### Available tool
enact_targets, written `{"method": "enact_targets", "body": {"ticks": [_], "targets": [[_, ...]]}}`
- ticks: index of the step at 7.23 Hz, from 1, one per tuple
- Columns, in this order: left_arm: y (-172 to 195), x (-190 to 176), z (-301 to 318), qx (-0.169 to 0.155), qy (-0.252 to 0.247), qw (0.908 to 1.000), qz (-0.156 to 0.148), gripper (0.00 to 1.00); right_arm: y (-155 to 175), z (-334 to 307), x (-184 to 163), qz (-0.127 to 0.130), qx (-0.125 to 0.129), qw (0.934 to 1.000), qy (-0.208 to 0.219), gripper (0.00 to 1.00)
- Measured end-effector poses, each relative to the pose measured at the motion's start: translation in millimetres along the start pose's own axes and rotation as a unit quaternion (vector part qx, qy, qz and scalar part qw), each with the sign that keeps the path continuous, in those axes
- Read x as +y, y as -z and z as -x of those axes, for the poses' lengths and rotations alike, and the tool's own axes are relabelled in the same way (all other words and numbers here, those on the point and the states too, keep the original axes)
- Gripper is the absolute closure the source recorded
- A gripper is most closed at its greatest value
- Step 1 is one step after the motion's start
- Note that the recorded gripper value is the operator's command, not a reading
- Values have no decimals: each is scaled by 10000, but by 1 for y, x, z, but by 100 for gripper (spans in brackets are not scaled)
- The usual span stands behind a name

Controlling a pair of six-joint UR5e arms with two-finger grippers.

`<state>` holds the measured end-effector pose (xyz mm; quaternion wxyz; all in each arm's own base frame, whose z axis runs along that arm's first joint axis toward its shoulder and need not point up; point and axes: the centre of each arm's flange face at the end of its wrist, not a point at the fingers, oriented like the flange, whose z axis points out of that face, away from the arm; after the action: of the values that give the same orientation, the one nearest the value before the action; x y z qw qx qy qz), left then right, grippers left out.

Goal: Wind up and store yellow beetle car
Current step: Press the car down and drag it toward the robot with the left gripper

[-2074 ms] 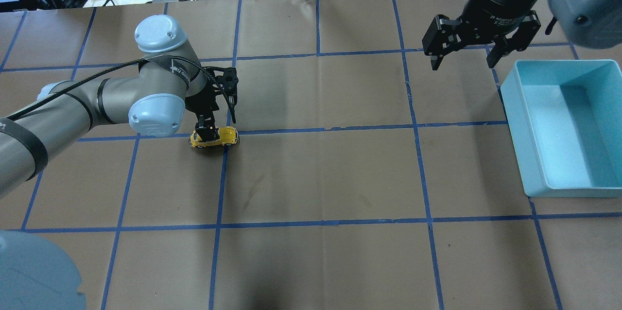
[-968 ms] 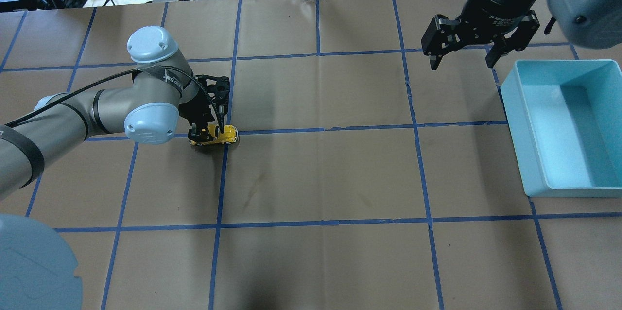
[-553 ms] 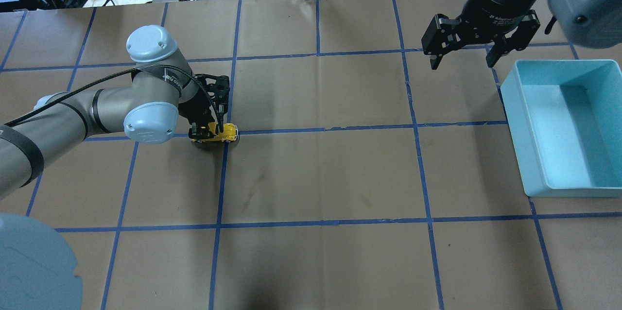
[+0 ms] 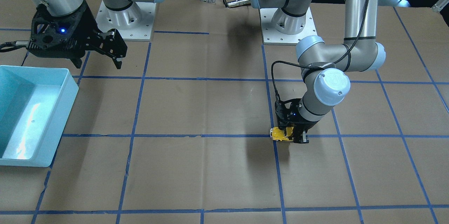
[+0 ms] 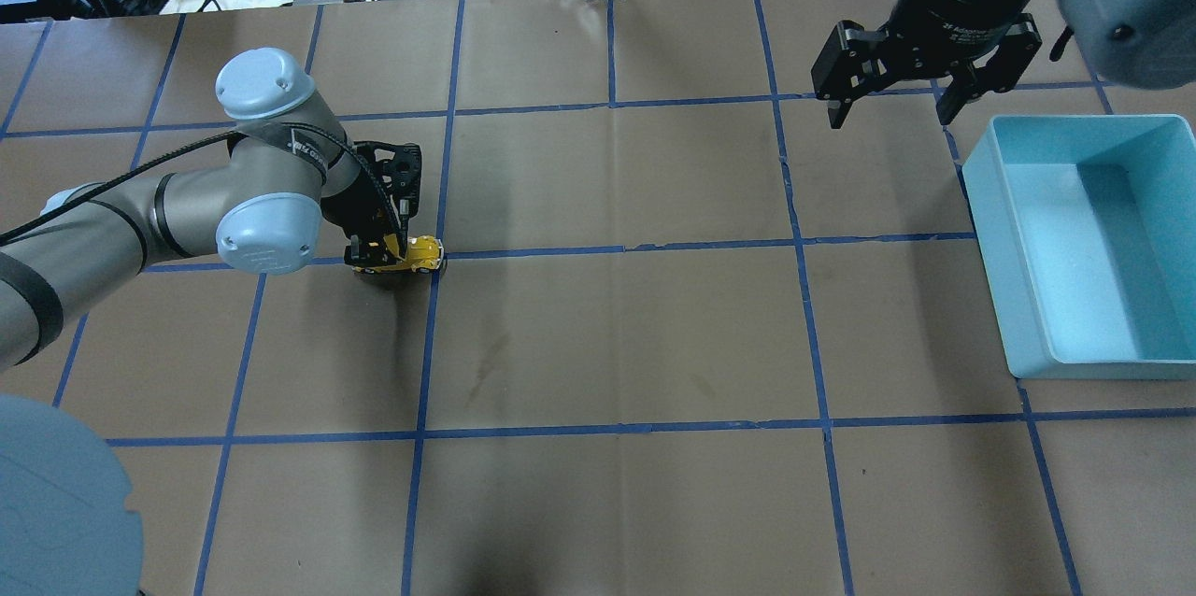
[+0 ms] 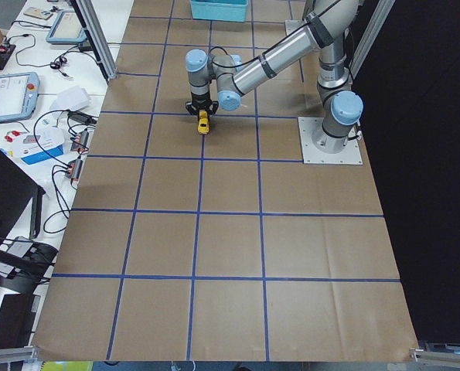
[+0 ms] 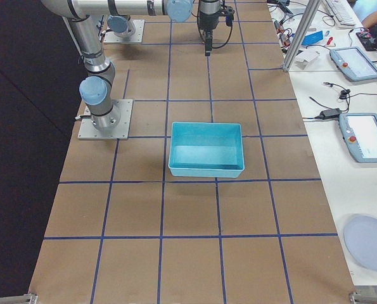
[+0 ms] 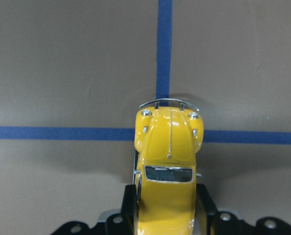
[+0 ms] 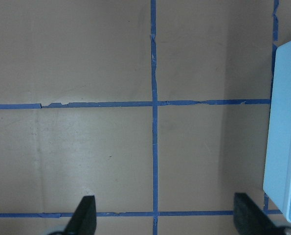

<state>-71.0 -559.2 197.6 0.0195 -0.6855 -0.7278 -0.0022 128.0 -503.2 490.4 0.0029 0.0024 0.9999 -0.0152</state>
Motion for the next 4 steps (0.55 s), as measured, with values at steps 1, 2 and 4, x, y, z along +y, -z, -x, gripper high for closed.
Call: {"method": "enact_targets", "body": {"ticks": [1,2,4], "targets": [[0,8,0,8,51,10000,-36,69,-1,0,0,13,0,10000,7,0],[0,13,0,9,80,10000,-53,69,-2,0,0,16,0,10000,16,0],[1,17,0,4,107,9999,-57,69,-2,0,1,17,0,10000,27,0]]}}
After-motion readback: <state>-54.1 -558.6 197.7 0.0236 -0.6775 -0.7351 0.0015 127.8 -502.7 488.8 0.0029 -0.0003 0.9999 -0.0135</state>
